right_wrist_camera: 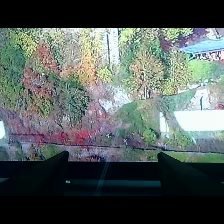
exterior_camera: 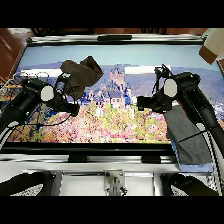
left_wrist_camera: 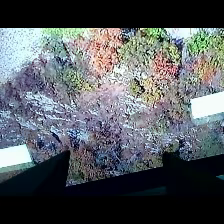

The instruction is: Fold the shirts.

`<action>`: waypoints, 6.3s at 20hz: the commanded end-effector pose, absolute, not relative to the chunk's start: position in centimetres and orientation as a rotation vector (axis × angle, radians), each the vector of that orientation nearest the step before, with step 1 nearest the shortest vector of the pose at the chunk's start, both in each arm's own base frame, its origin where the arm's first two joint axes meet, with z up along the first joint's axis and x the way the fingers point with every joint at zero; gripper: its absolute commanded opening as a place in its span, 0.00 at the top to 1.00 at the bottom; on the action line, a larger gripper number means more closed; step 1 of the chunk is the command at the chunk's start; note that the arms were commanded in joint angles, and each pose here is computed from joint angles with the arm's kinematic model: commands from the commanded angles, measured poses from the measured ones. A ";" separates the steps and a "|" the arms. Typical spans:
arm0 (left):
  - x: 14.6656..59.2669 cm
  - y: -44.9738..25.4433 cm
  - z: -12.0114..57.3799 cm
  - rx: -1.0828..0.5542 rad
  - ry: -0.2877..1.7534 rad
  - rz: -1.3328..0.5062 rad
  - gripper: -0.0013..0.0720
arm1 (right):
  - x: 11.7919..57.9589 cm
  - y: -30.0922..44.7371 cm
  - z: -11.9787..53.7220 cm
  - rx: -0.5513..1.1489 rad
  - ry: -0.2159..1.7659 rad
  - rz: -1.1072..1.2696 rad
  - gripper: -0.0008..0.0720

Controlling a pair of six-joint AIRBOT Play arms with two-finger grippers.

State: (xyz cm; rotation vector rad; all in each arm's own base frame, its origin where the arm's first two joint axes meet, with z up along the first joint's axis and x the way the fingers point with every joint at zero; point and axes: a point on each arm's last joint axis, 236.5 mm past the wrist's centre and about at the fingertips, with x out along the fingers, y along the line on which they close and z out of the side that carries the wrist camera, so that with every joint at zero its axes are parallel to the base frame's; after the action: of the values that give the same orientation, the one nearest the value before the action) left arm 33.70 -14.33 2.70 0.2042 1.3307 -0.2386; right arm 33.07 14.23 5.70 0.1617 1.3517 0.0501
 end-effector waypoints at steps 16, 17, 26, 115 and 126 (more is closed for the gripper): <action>51.8 -13.9 5.3 -0.123 0.808 -0.149 0.29 | 37.0 15.0 7.1 0.028 1.161 0.184 0.08; 53.9 -12.3 5.1 -0.163 0.807 -0.118 0.23 | 37.2 15.0 7.2 0.027 1.152 0.184 0.08; 60.6 -8.6 -5.7 -0.413 1.061 -0.092 0.03 | 37.0 14.9 7.1 0.026 1.161 0.182 0.08; 14.2 0.4 56.1 -0.184 -0.535 0.055 0.95 | 24.0 9.4 45.8 0.300 0.067 0.353 0.90; 25.1 5.4 27.7 -0.281 0.399 0.223 0.94 | 32.5 5.5 31.4 -0.029 0.554 -0.073 0.90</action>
State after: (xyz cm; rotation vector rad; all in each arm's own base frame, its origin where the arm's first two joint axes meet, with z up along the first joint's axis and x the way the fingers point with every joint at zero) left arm 23.13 6.23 36.83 -0.1969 0.1449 0.2729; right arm 29.05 6.83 34.52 0.0904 0.4716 0.0697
